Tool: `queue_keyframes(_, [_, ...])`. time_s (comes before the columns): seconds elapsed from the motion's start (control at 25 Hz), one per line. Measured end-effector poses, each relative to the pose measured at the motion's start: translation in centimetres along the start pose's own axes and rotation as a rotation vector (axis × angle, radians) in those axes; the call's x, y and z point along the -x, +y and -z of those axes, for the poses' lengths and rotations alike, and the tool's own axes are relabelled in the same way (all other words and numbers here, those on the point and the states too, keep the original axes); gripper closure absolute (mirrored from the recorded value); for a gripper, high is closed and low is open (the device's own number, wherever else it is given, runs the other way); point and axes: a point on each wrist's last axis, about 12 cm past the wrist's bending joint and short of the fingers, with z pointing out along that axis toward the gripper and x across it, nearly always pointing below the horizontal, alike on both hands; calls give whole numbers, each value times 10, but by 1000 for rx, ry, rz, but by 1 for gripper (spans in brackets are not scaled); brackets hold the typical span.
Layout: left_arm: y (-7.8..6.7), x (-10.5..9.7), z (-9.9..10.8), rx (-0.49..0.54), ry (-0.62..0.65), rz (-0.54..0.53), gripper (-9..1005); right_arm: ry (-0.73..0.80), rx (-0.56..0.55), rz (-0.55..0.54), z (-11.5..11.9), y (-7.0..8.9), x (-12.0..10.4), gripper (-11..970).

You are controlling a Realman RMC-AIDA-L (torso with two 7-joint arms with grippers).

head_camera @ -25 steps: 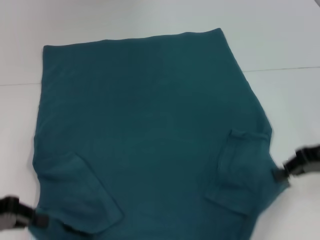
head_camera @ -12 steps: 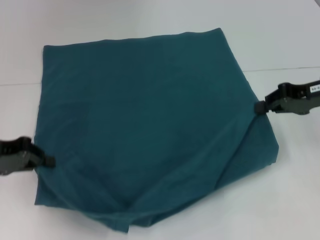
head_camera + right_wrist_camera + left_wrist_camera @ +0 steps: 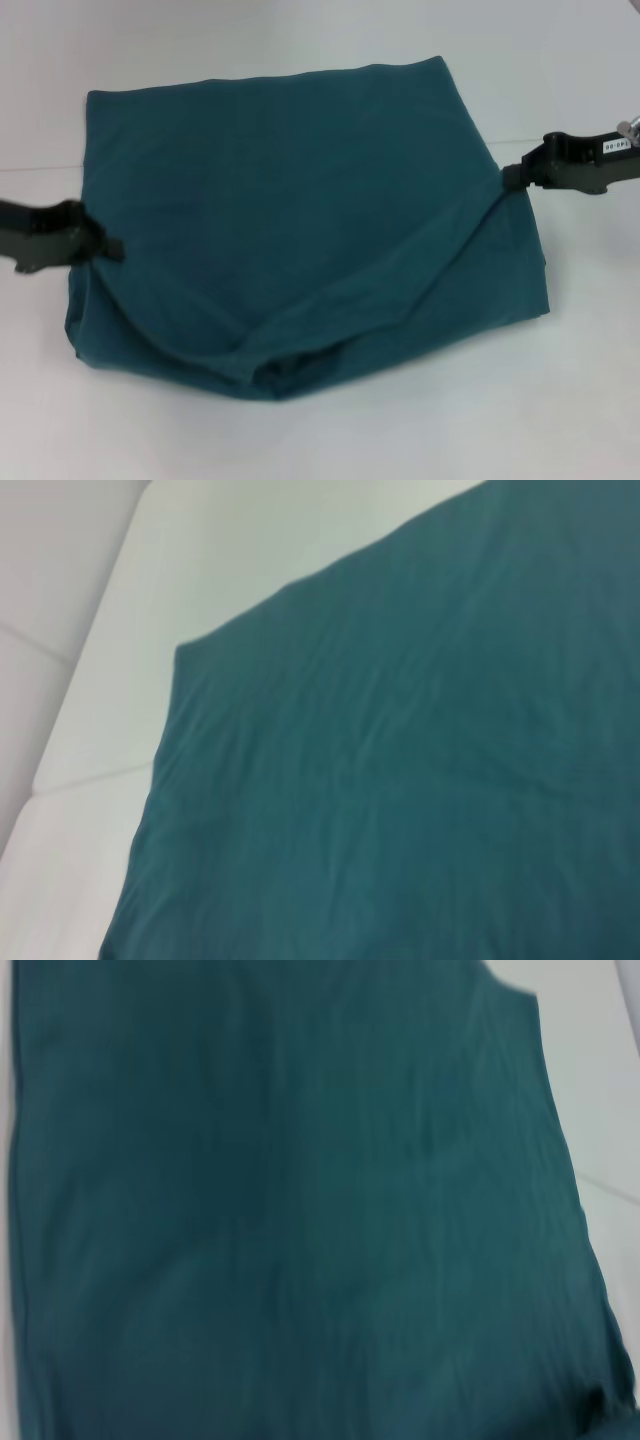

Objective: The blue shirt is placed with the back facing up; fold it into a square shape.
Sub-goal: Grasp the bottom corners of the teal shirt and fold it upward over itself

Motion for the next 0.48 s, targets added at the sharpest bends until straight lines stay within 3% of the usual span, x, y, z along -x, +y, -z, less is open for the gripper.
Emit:
queue_keyframes(0.24, [-6,17,-21,62,-89,-32,978,-27,-50,37,-16,8,6,919])
queue_keyframes(0.48, [2,21,-31,114,-176,-19,979,-9,-129,159,-42,23,9,918])
